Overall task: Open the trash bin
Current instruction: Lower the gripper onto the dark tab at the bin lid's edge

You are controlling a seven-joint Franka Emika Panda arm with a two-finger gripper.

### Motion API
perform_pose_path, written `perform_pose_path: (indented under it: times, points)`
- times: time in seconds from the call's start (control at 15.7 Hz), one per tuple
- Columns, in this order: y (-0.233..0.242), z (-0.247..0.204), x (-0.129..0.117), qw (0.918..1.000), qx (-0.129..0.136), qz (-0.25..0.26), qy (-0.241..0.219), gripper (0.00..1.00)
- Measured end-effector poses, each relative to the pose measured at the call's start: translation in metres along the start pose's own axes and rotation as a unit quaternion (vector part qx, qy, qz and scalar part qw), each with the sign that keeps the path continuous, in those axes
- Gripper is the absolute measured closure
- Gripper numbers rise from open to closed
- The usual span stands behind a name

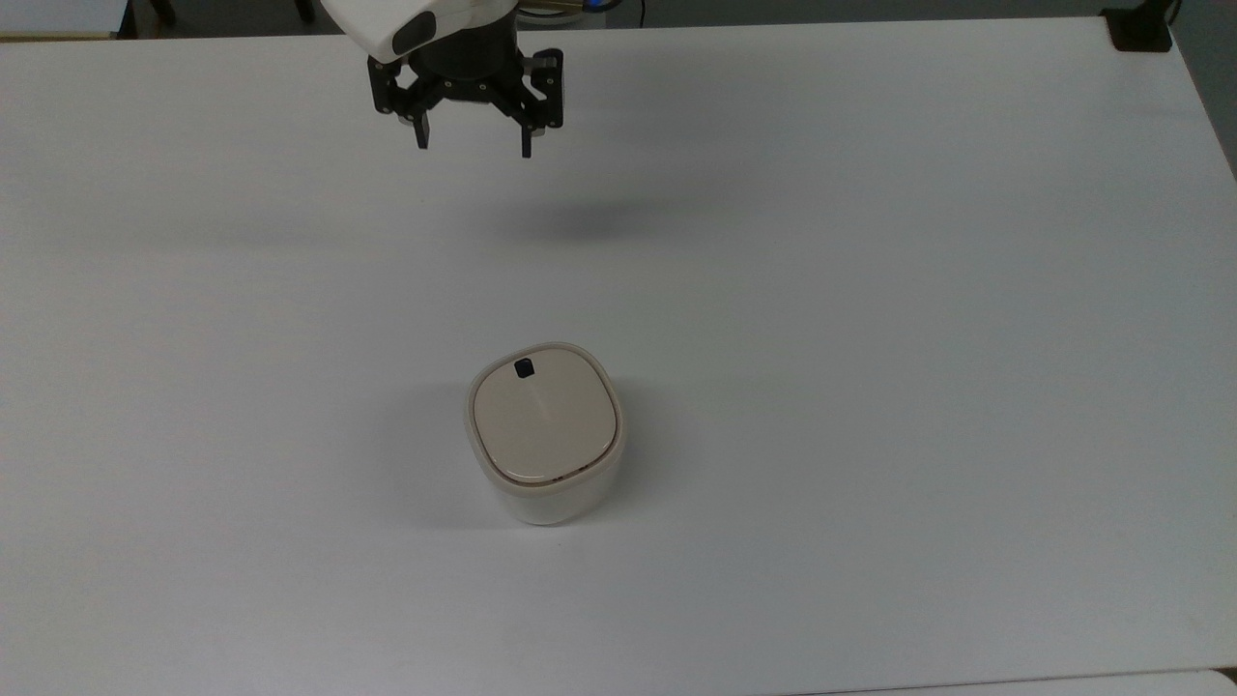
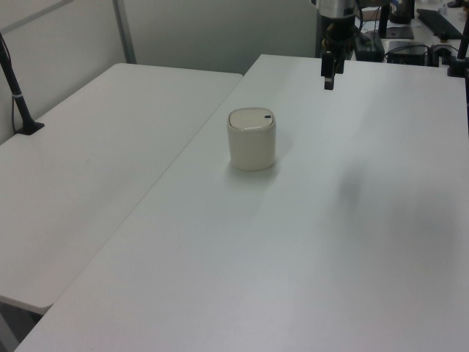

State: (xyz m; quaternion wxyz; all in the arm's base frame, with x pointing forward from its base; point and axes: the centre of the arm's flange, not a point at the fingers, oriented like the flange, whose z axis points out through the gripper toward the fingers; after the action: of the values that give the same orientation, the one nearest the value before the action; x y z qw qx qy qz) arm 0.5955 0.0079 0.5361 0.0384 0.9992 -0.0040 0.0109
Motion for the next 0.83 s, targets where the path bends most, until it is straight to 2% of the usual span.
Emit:
perform_pose_path:
  times: [0.13,0.19,0.45,0.51,0.7,0.83]
  points:
    - [-0.003,0.001,0.008,0.9997,0.01,0.001,0.023,0.38]
    - [-0.005,0.001,0.016,0.9987,0.02,-0.002,0.047,0.55]
    - [-0.014,0.015,0.047,0.9916,0.028,-0.012,0.126,0.96]
    - [-0.017,0.022,0.057,0.9894,0.027,-0.013,0.142,0.99]
    - [-0.025,0.046,0.088,0.9823,0.023,-0.016,0.185,0.99]
    - [-0.031,0.068,0.101,0.9822,0.02,-0.019,0.186,0.99]
